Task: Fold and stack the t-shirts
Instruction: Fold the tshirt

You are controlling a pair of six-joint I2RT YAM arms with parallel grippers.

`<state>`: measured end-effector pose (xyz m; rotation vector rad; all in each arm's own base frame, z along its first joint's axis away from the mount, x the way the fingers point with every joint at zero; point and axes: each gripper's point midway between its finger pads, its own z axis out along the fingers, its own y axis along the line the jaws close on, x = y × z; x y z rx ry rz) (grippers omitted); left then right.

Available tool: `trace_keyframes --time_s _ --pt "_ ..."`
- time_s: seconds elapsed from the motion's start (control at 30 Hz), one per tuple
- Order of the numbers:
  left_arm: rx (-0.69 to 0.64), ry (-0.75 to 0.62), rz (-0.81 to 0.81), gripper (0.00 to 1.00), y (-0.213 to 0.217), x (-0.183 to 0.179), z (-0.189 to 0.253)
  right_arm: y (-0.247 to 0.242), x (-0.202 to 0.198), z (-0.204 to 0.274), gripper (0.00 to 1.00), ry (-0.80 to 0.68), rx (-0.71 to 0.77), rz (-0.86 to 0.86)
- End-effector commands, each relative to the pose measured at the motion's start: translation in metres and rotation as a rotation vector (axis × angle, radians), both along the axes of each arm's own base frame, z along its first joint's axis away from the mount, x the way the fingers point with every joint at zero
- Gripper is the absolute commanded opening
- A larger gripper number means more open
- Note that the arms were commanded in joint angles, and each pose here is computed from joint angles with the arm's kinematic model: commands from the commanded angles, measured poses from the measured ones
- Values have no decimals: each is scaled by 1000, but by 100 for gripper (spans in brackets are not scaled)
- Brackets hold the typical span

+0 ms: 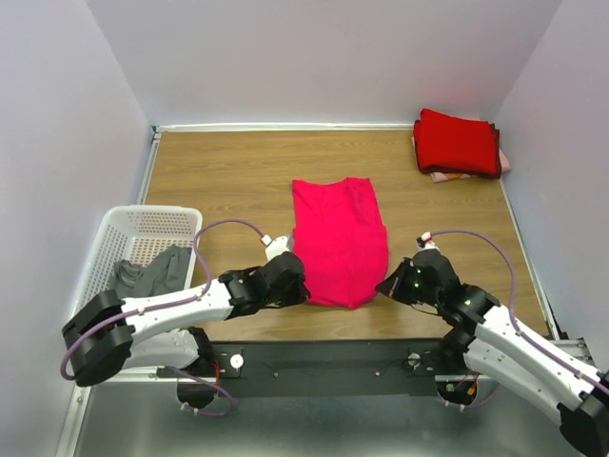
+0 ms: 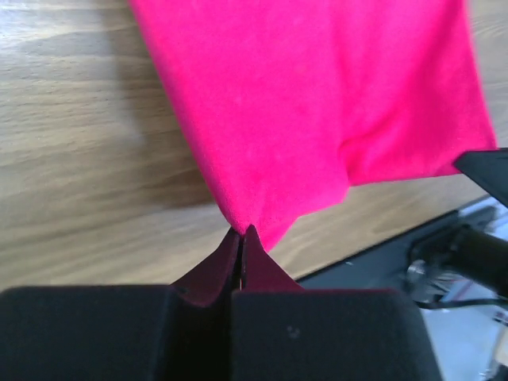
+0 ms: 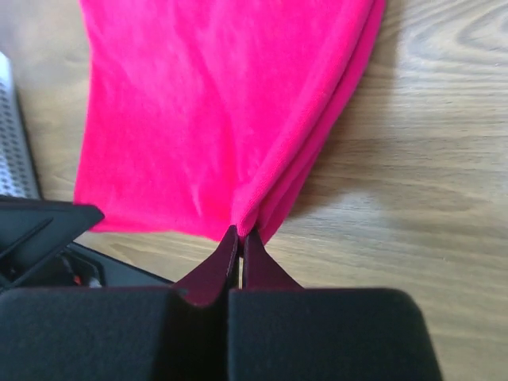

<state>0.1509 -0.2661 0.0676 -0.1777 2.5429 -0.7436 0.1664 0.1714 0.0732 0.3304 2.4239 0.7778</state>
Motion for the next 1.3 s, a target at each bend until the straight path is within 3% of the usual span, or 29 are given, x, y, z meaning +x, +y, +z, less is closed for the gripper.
trace_keyframes --time_s 0.0,0.27,0.53,0.7,0.87,0.9,1.0,1.03,1.1,1.17,1.2,1.23,1.27 --pt "5 -46 87 0 11 10 23 -14 6 25 1 -26 -26 -92" --pt "-15 -181 123 0 4 58 74 -16 65 85 1 -171 -138 -209" --pt "-79 -288 202 0 18 140 107 -9 150 125 1 -277 -221 -272" --pt "-101 -354 275 0 26 201 121 -15 210 107 1 -246 -185 -258" --pt "-112 -400 338 0 37 266 125 -12 270 120 1 -322 -153 -224" --pt "-113 -404 339 0 38 275 125 -10 281 103 1 -289 -163 -208" --pt "-121 -437 324 0 35 313 126 -11 316 113 1 -315 -128 -208" --pt "-121 -440 318 0 40 326 125 -16 330 92 1 -281 -146 -218" --pt "-114 -450 301 0 35 361 115 -10 355 103 1 -310 -108 -200" --pt "-141 -438 256 0 33 385 105 -13 382 67 0 -260 -124 -201" --pt "-147 -426 241 2 28 408 91 -12 402 73 5 -289 -113 -204" --pt "-166 -406 219 30 24 415 82 -16 413 68 26 -280 -93 -199" --pt "-170 -394 223 40 30 426 73 -17 421 61 39 -270 -80 -195"
